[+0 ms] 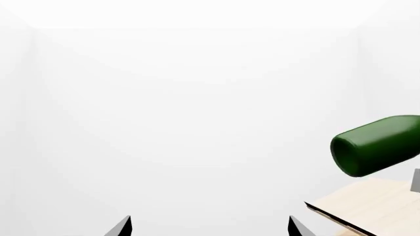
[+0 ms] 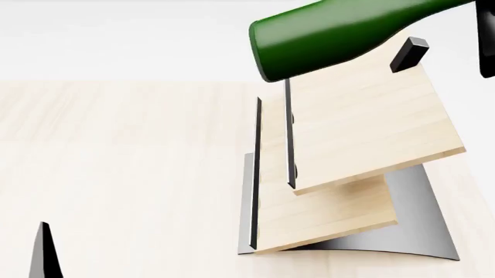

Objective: Put the wine bottle on the wine rack.

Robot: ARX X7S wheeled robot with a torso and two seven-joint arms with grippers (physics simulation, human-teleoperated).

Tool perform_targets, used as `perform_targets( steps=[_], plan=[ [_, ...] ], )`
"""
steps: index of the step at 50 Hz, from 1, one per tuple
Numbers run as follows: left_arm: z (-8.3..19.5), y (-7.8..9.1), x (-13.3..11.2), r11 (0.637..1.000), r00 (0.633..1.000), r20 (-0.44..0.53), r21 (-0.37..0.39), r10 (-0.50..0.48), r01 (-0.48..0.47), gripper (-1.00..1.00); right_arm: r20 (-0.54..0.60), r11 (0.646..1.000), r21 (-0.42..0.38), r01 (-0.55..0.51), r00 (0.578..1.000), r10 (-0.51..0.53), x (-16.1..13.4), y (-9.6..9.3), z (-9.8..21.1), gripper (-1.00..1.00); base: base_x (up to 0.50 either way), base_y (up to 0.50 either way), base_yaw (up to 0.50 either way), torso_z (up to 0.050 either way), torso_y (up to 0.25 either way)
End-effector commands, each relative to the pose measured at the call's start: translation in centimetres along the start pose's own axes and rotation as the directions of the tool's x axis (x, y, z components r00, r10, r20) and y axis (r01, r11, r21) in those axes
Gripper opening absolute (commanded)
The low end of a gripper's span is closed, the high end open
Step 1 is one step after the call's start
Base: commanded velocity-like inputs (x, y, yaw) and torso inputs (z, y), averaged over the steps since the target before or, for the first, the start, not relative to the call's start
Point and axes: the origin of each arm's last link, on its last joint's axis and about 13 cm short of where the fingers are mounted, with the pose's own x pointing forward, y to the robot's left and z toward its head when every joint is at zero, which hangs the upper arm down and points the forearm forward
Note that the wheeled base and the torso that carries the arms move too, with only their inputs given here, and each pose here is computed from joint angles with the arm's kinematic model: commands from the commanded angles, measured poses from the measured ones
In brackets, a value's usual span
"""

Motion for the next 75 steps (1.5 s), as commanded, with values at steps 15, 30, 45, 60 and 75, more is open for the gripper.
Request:
perform_targets(
  steps=[15,30,45,60,75],
  plan=[
    [-0.1,-0.1,0.0,1.000,1.000,-0.002,0.003,-0.004,0.004,1.00,0.023,0.999,0.034,-0.023,0.999,0.022,-3.6,0.9,1.1,-1.00,0.00,0.00,0.00,0.000,0.001],
    [-0.1,-0.1,0.0,1.000,1.000,-0.002,0.003,-0.004,0.004,1.00,0.026,1.000,0.008,0.016,1.000,-0.016,-3.7,-0.3,1.7,-1.00,0.00,0.00,0.00,0.000,0.001],
    [-0.1,-0.1,0.0,1.000,1.000,-0.004,0.004,-0.005,0.005,1.00,0.021,0.999,-0.041,-0.005,1.000,0.006,-4.1,0.1,1.7,-1.00,0.00,0.00,0.00,0.000,0.001],
    [-0.2,-0.2,0.0,1.000,1.000,-0.005,0.005,-0.006,0.006,1.00,0.017,0.997,-0.077,-0.014,1.000,0.015,-4.3,-0.6,1.7,-1.00,0.00,0.00,0.00,0.000,0.001],
    [-0.2,-0.2,0.0,1.000,1.000,-0.008,0.005,-0.008,0.008,1.00,0.007,0.996,-0.088,-0.012,1.000,0.012,-4.1,-1.8,1.6,-1.00,0.00,0.00,0.00,0.001,0.001]
  ],
)
